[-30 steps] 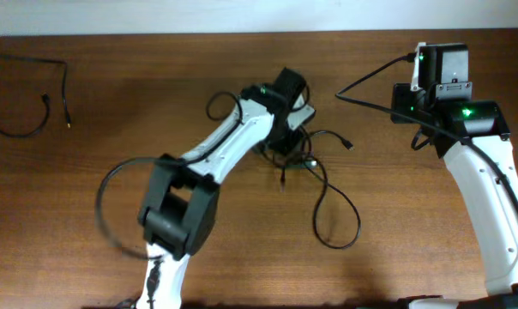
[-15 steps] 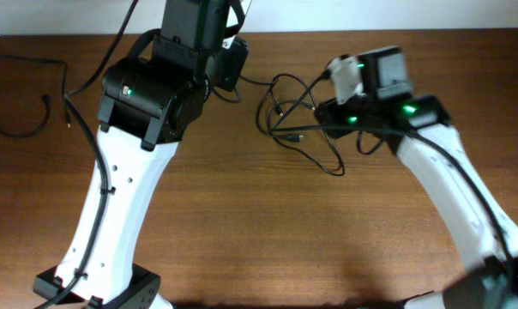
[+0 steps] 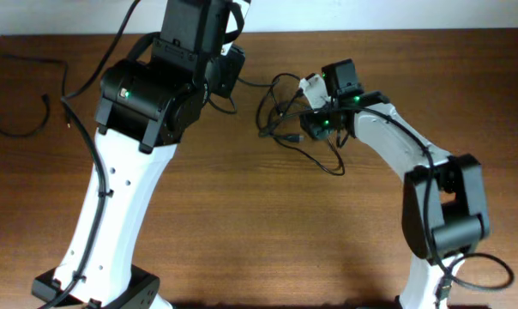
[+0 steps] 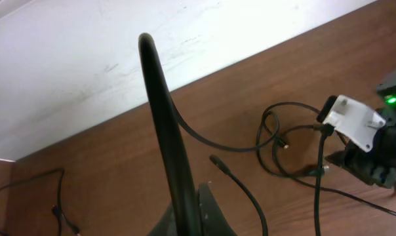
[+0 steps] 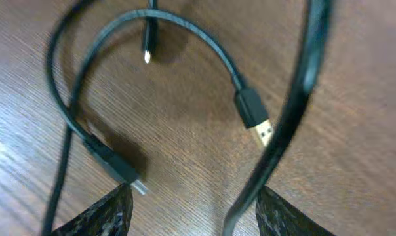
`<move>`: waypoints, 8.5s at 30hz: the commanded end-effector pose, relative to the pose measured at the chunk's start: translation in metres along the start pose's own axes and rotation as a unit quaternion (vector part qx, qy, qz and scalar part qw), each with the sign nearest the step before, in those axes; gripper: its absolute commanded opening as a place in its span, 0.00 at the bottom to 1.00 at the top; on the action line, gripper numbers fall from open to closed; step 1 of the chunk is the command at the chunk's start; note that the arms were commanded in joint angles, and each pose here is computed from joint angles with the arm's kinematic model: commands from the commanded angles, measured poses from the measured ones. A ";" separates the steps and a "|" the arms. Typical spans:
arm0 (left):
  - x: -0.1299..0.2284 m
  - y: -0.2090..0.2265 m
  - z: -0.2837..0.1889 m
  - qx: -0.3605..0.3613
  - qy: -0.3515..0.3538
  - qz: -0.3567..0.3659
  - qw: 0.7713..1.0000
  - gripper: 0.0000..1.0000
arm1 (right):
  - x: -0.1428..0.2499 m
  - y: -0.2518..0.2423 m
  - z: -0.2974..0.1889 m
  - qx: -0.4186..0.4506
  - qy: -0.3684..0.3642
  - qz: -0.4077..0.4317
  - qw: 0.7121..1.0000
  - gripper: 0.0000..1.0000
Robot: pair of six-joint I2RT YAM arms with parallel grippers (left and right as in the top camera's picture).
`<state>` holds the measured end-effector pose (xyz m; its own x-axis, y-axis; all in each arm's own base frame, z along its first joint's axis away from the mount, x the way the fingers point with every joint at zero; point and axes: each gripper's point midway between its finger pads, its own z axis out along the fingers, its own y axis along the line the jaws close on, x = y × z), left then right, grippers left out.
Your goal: Untangle cables
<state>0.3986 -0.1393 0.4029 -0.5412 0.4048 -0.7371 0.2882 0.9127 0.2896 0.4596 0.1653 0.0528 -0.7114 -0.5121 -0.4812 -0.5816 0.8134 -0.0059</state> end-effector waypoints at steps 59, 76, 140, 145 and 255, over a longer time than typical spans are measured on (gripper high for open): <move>0.070 0.156 -0.084 -0.142 0.017 -0.185 0.972 0.00 | -0.019 -0.476 -0.366 0.467 -0.412 0.204 0.756 0.04; 0.065 0.150 -0.050 -0.136 0.040 -0.170 0.975 0.00 | 0.120 -0.485 -0.051 0.289 -0.196 0.345 0.871 0.99; 0.102 0.134 -0.045 -0.111 0.132 -0.125 0.977 0.00 | -0.043 -0.284 -0.208 0.224 -0.177 0.069 0.956 0.04; 0.101 0.132 -0.044 -0.103 0.130 -0.129 0.978 0.00 | -0.050 -0.351 -0.245 0.312 -0.265 0.094 0.908 0.04; -0.015 0.046 0.000 -0.063 -0.030 -0.082 0.994 0.99 | 0.073 0.082 -0.022 -0.285 0.225 -0.138 0.921 0.93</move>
<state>0.4269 -0.1111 0.4120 -0.5495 0.2766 -0.7884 0.1305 0.9604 0.2460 0.3618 0.1904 0.0542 -0.5537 -0.8219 -0.1338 -0.7794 0.4550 0.4307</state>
